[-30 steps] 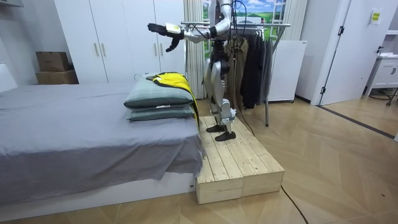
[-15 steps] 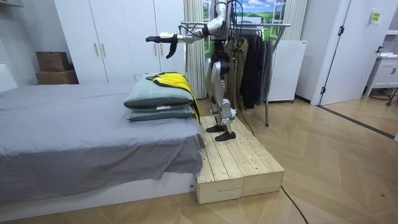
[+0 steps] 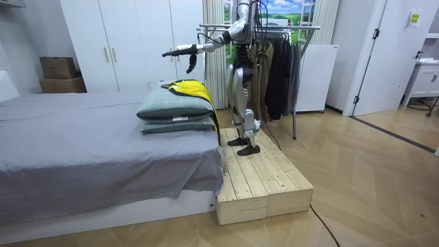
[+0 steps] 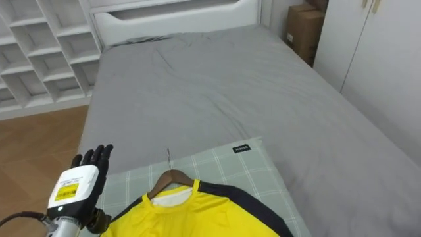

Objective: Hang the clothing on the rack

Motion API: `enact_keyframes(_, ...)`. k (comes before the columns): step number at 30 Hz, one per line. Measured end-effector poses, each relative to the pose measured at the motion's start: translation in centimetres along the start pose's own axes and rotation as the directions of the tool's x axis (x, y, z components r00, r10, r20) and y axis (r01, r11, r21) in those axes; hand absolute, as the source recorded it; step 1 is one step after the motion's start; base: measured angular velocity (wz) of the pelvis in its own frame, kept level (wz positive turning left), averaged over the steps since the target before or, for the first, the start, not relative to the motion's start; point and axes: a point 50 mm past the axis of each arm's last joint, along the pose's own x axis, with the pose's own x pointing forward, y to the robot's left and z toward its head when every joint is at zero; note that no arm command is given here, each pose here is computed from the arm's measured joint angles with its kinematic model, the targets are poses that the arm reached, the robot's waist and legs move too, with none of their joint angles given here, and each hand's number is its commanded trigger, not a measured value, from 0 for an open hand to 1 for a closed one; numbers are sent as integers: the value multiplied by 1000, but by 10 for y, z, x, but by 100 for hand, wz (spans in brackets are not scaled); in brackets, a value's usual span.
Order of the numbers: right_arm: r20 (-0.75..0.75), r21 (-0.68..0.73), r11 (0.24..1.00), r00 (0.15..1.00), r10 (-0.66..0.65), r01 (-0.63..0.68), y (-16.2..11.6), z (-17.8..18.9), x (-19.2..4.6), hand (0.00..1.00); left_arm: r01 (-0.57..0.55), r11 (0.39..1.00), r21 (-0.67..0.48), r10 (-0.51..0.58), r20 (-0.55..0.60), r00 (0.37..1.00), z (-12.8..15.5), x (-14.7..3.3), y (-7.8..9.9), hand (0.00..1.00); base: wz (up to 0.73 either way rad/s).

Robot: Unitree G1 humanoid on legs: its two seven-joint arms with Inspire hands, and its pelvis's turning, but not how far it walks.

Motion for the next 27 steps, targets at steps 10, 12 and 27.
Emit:
enact_keyframes(10, -21, -11, 999, 999, -30, 30, -1, -2, 0, 0, 36, 999, 17, -36, -38, 999, -8, -1, -8, 0, 0)
enact_keyframes(12, -16, -12, 999, 999, -30, 30, 0, 1, 0, 0, 33, 999, 20, -32, -42, 999, -8, 3, -6, 0, 5)
enact_keyframes(27, 141, 69, 997, 989, -44, 34, 5, 53, -3, 0, -114, 983, -144, 95, -133, 986, -9, 56, 37, 0, -3)
